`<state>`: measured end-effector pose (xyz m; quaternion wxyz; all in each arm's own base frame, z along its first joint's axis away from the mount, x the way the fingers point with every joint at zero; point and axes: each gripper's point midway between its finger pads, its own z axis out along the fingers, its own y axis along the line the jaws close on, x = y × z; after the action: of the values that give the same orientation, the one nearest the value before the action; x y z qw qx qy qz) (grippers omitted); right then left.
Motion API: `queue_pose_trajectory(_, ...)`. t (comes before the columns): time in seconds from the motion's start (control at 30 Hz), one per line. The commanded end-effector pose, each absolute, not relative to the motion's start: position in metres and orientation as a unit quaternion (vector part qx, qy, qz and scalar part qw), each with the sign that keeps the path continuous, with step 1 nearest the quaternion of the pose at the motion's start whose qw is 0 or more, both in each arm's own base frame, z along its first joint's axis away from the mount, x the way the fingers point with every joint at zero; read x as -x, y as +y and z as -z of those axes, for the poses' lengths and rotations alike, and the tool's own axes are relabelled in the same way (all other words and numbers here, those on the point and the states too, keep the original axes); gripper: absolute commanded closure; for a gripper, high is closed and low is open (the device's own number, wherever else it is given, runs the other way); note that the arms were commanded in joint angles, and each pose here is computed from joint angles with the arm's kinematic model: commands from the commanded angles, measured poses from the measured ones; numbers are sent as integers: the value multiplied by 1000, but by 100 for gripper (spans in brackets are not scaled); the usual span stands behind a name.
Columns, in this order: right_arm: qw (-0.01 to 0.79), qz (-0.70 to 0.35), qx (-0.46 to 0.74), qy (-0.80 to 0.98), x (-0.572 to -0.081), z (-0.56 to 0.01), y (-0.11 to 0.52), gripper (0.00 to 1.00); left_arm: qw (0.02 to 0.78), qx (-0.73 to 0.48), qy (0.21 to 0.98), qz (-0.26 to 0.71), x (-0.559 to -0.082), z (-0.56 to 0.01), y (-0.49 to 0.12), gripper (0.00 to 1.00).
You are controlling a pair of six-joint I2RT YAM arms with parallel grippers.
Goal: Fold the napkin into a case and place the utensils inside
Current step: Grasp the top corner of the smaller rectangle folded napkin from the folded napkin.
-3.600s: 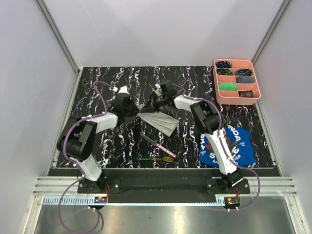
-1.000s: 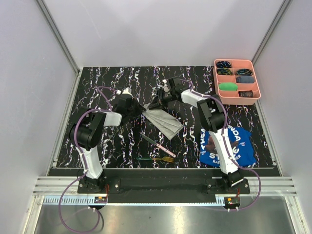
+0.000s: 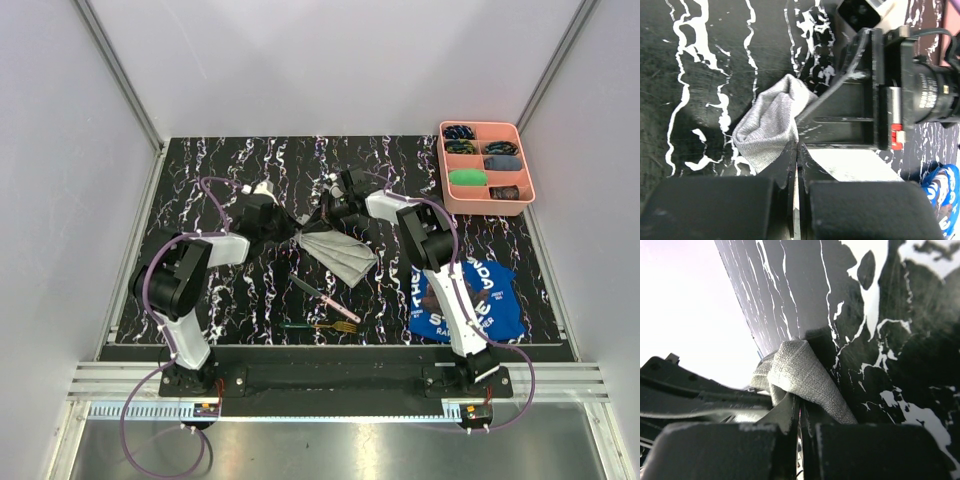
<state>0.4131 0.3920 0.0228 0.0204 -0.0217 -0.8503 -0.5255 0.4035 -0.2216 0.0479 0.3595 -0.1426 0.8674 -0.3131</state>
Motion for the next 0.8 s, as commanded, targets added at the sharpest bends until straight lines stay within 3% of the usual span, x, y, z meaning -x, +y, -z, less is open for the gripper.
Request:
queue_pose_trajectory(0.0,16,529,5,-848,-411,-22,401,100,389,129,851,330,-409,-76,-231,100)
queue_pose_trajectory(0.27,-5,531,15,-847,-414,-58,400,100,341,152,863,340,-405,-33,-239,100)
queue_pose_trajectory(0.77,-65,517,50,-852,-431,-100,379,98,344,155,859,345,-400,-24,-237,100)
